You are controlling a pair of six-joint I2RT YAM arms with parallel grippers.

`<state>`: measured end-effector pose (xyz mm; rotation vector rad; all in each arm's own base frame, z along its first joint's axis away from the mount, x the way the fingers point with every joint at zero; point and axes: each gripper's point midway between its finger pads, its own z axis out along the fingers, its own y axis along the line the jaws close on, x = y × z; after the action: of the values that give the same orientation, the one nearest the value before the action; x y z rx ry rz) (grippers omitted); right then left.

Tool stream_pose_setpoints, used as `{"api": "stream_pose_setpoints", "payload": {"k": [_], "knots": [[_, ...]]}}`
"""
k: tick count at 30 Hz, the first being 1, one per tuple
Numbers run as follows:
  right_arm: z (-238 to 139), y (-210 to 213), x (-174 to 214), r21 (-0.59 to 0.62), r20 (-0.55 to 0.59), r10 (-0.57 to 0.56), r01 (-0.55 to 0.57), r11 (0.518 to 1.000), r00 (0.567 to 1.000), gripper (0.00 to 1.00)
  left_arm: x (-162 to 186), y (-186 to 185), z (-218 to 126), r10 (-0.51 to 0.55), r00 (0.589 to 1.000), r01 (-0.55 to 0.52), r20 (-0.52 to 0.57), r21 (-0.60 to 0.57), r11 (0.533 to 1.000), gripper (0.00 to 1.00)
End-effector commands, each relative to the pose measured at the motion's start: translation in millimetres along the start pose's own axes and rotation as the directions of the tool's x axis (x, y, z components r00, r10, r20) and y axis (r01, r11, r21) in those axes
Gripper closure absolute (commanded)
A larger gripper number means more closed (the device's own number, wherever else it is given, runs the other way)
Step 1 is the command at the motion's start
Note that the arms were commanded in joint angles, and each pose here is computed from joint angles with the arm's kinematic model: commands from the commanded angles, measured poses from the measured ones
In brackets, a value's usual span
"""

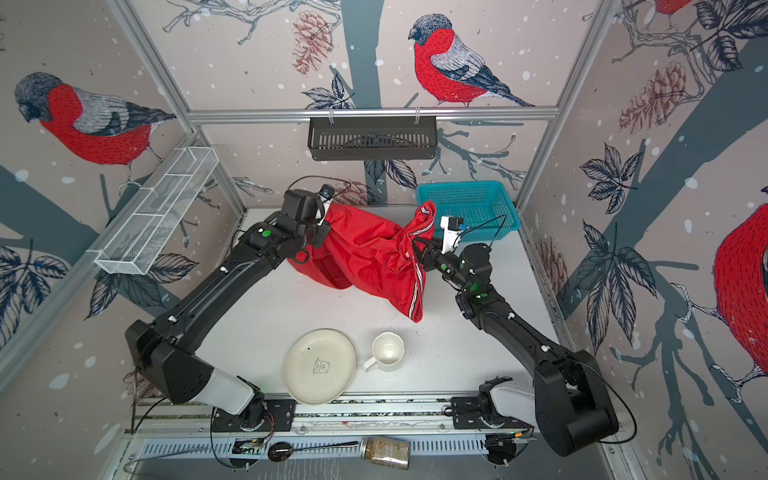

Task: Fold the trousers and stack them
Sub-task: 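Lower the trousers onto the table with both grippers and release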

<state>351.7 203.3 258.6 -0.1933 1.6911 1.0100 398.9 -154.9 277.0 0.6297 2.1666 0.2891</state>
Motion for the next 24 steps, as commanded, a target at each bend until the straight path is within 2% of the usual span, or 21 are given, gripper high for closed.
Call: {"api": "stream_pose_setpoints", "payload": {"k": [1, 4, 6, 10, 11, 15, 17, 21, 23, 24], "knots": [[2, -13, 6, 0.027, 0.057, 0.034, -0.035, 0.999, 0.998, 0.61, 20, -37, 11, -0.074, 0.997, 0.078, -0.030, 0.172, 0.982, 1.00], [-1, -38, 42, 0.099, -0.036, 0.062, -0.059, 0.993, 0.997, 0.50, 35, -80, 30, -0.117, 0.989, 0.140, -0.089, 0.333, 0.932, 1.00], [-8, -56, 62, 0.174, -0.112, 0.073, -0.053, 0.983, 0.991, 0.44, 49, -100, 43, -0.131, 0.979, 0.184, -0.159, 0.388, 0.903, 1.00], [-39, -93, 68, 0.340, -0.159, 0.089, -0.030, 0.940, 0.983, 0.30, 76, -108, 70, -0.120, 0.954, 0.214, -0.275, 0.341, 0.916, 1.00], [-49, -99, 63, 0.382, -0.167, 0.078, -0.009, 0.924, 0.983, 0.24, 79, -108, 76, -0.114, 0.949, 0.211, -0.295, 0.322, 0.923, 1.00], [-92, -121, 37, 0.551, -0.152, 0.050, 0.042, 0.834, 0.987, 0.19, 77, -107, 85, -0.109, 0.940, 0.213, -0.324, 0.306, 0.928, 1.00], [-110, -124, 30, 0.581, -0.140, 0.050, 0.041, 0.813, 0.989, 0.18, 70, -107, 85, -0.109, 0.944, 0.212, -0.312, 0.319, 0.924, 1.00], [-112, -107, 51, 0.516, -0.176, 0.078, 0.025, 0.856, 0.981, 0.13, 64, -108, 87, -0.102, 0.947, 0.209, -0.306, 0.339, 0.917, 0.93], [-114, -108, 74, 0.526, -0.215, 0.122, 0.009, 0.850, 0.969, 0.12, 66, -111, 88, -0.094, 0.944, 0.211, -0.317, 0.357, 0.910, 0.78], [-116, -110, 85, 0.538, -0.234, 0.143, 0.006, 0.843, 0.962, 0.12, 68, -112, 89, -0.085, 0.942, 0.207, -0.326, 0.362, 0.909, 0.76]]}}
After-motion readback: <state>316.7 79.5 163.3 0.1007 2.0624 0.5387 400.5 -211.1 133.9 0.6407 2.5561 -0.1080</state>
